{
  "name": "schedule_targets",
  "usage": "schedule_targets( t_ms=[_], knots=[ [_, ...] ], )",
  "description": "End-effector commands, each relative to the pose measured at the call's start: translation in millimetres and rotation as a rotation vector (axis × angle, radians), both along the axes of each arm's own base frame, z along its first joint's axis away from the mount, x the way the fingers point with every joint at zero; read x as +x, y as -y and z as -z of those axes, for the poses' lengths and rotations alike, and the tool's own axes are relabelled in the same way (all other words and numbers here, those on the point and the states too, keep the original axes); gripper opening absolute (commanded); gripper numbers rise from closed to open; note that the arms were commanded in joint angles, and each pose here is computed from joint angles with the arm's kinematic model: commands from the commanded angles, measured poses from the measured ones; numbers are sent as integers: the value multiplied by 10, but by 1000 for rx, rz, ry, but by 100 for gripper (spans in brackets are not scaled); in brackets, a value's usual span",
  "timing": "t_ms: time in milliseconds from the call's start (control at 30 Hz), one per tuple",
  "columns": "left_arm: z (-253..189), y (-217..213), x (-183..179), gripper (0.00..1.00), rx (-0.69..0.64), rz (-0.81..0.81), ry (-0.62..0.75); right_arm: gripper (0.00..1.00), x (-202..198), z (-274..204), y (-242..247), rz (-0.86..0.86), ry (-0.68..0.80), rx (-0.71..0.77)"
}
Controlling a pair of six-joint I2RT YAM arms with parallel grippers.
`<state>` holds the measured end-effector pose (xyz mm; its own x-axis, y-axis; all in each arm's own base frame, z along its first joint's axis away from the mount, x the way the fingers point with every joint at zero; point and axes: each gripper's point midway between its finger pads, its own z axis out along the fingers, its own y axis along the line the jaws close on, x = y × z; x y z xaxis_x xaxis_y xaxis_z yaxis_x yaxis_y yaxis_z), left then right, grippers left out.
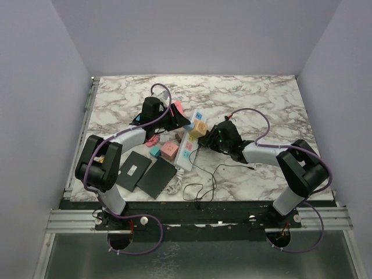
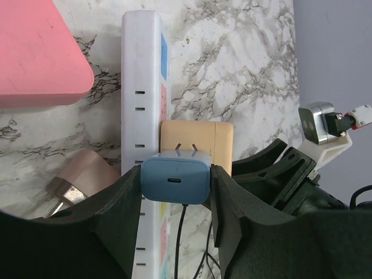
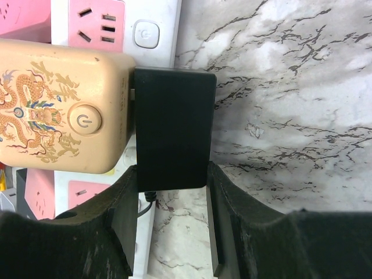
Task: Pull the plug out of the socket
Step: Remove the plug from the socket.
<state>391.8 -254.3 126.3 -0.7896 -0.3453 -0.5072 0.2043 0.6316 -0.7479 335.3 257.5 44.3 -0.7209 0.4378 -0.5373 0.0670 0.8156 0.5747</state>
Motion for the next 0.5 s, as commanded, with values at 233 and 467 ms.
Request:
schedule_targets(
  t_ms=[233,467],
  knots=[
    [-75,-54,32,0,312,-13,185,0,-303,596,443,59,-196,-189],
    [-100,13,8,0,444,20,229,0,-297,619,503,74,-198,-223]
  ],
)
